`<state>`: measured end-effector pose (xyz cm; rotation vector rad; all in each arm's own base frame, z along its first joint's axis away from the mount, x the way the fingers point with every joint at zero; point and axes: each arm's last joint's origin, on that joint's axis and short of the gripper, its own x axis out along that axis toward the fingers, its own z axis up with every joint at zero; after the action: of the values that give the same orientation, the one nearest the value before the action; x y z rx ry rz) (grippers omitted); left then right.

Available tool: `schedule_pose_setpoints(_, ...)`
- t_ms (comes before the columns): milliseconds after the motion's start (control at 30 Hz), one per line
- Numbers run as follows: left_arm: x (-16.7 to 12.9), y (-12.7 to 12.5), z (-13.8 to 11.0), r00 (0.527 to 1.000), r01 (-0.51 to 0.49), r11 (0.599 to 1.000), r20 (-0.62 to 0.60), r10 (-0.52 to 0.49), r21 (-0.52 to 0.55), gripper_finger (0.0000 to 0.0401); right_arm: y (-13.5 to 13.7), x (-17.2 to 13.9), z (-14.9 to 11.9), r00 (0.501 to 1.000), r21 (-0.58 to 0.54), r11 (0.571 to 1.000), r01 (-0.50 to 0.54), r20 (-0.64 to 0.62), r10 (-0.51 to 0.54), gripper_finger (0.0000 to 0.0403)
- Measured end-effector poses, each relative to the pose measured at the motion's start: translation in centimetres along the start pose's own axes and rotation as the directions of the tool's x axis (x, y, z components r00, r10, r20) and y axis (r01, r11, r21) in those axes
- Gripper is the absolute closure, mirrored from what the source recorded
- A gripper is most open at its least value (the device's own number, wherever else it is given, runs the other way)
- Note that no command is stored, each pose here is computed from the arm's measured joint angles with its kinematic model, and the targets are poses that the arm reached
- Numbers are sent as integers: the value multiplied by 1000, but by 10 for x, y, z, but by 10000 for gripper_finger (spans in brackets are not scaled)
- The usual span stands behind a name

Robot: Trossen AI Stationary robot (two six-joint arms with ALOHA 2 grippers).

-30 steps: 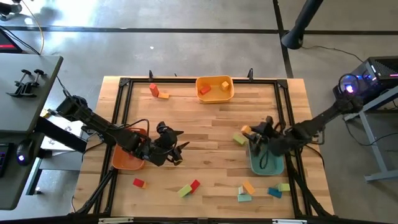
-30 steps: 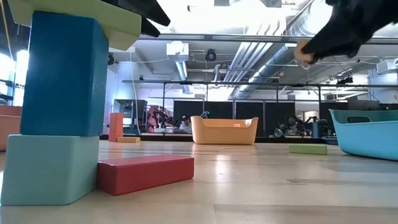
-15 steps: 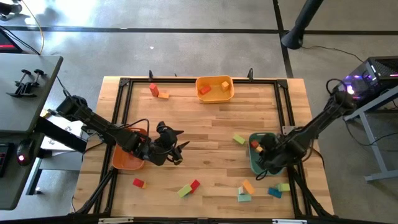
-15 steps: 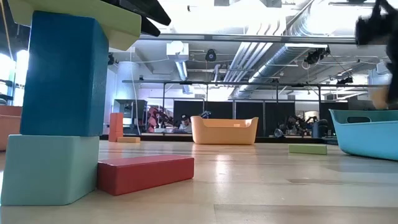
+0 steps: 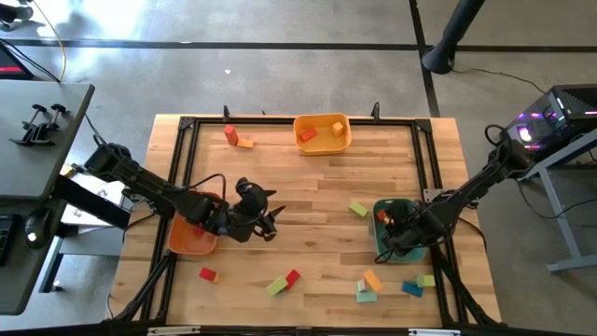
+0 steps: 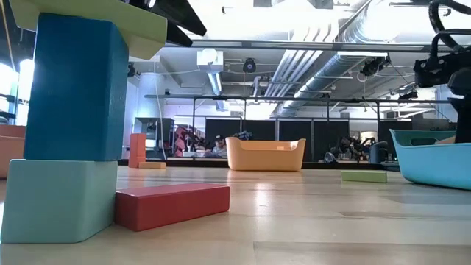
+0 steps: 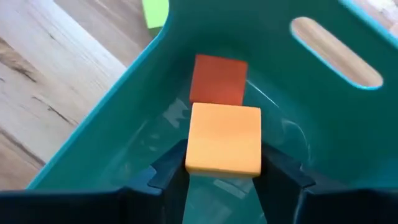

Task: Sort blocks by size
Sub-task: Put the yellow small block into the right bin, then put the green medium block into the orange bin

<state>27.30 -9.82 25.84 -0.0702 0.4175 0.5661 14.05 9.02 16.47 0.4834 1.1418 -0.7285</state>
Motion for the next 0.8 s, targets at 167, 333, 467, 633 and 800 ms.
schedule_pose_setpoints(167,-1,-1,1,1000,8,1000,7,-8,12,172,0,0,0,1000,-31,1000,0,-22,0,205)
schedule_pose_setpoints(333,1,-2,-1,1000,5,1000,4,-6,22,172,-4,0,0,999,-40,998,42,-2,-42,171)
schedule_pose_setpoints(467,7,-9,-4,1000,11,998,17,-12,65,172,-2,-4,2,997,-29,999,37,66,-35,165)
schedule_pose_setpoints(633,21,-29,-9,992,114,979,34,-121,167,172,8,-21,8,983,-48,999,1,186,8,164)
schedule_pose_setpoints(800,43,-56,-19,921,368,902,48,-388,226,172,20,-36,15,945,-141,989,-36,316,80,164)
